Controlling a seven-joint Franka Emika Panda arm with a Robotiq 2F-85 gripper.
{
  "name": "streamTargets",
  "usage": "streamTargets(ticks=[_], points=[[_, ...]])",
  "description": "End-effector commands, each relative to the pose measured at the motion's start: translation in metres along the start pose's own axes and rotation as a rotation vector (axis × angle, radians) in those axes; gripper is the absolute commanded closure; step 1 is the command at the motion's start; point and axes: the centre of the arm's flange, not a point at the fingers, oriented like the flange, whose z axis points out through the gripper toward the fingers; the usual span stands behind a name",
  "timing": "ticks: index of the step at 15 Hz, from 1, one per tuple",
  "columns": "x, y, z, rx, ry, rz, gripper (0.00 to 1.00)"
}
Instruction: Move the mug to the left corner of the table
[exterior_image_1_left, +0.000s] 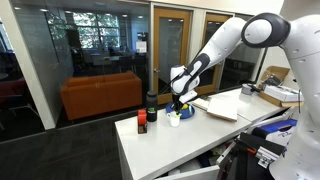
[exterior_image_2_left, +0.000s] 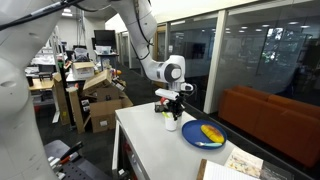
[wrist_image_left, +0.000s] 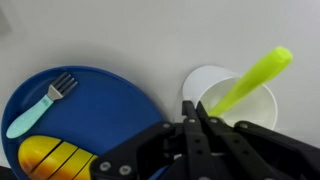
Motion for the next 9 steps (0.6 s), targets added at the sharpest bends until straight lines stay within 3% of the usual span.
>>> streamTargets(ticks=[1, 9], points=[[-0.007, 0.005, -0.025, 0.03, 0.004, -0.111, 0.99], [-0.023, -0.021, -0.075, 0.006, 0.026, -0.351, 0.99]])
